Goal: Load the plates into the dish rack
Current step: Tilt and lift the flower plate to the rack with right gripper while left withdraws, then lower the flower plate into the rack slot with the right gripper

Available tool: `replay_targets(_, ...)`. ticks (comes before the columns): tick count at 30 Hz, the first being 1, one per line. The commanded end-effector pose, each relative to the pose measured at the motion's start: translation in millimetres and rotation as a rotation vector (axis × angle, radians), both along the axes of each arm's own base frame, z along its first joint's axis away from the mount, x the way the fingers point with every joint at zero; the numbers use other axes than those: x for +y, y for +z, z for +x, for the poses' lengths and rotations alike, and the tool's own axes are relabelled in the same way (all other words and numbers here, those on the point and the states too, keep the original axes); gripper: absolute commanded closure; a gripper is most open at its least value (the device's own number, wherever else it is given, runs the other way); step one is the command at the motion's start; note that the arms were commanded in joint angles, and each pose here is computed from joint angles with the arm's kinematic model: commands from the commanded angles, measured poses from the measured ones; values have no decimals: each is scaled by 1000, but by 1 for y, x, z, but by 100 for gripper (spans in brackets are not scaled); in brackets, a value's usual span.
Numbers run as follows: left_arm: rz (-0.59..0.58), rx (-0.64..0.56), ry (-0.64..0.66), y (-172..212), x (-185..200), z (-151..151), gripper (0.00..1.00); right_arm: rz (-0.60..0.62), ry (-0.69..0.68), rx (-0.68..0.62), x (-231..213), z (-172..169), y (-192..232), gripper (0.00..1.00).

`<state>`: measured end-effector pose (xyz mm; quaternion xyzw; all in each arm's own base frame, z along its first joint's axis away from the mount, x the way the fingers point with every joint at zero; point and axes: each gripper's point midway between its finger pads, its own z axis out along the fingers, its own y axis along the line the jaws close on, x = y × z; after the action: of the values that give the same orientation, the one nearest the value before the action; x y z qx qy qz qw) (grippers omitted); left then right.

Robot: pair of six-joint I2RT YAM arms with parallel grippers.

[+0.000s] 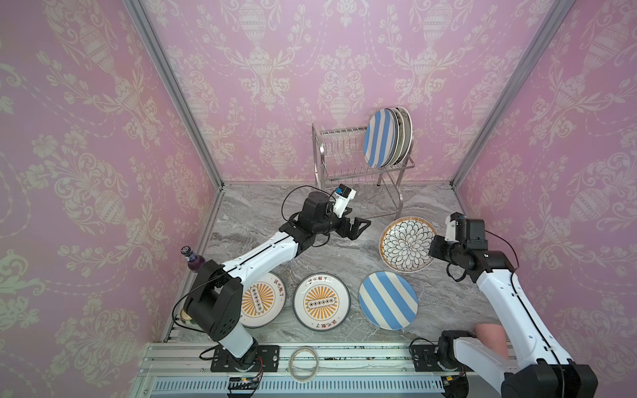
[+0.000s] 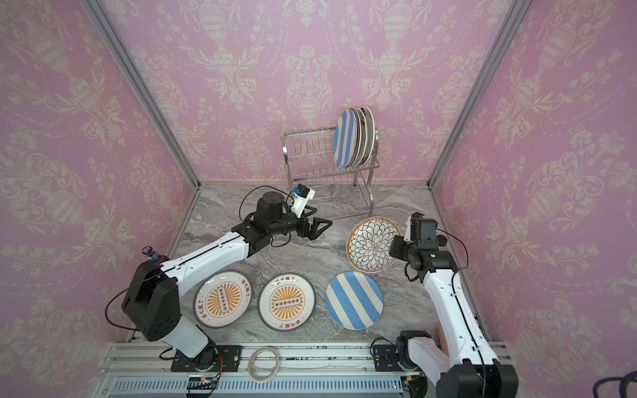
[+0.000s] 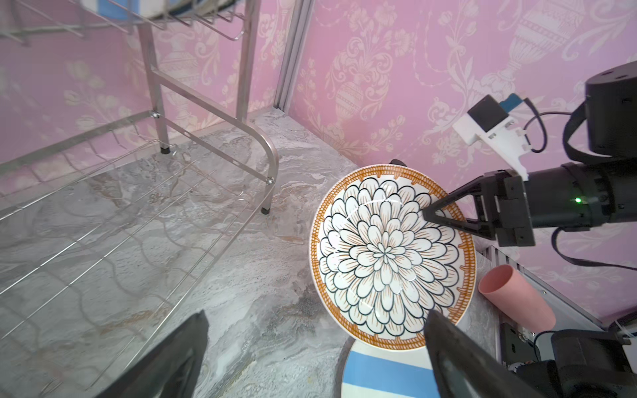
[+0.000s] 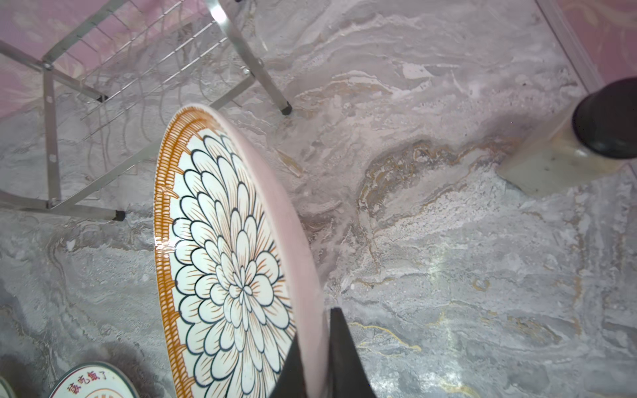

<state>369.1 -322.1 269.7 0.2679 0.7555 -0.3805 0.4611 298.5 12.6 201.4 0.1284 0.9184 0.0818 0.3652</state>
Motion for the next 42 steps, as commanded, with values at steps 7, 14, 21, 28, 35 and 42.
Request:
replay_targets(7, 141, -167, 304, 45, 99, -6, 1, -93, 344, -182, 103, 4, 102, 100)
replay_targets(14, 183, -74, 588, 47, 187, 10, 1, -62, 405, -344, 146, 24, 163, 100)
replay_targets(21, 137, 63, 603, 20, 211, 16, 1, -37, 343, -547, 156, 52, 241, 100)
replay_targets(28, 79, 156, 555, -6, 199, 13, 1, -132, 191, -679, 147, 91, 308, 100)
replay_targets(35, 40, 258, 499, -30, 187, 14, 1, -295, 6, -751, 126, 123, 338, 100)
replay_targets(42, -14, 293, 460, -31, 178, 12, 1, -458, -156, -796, 112, 146, 349, 100)
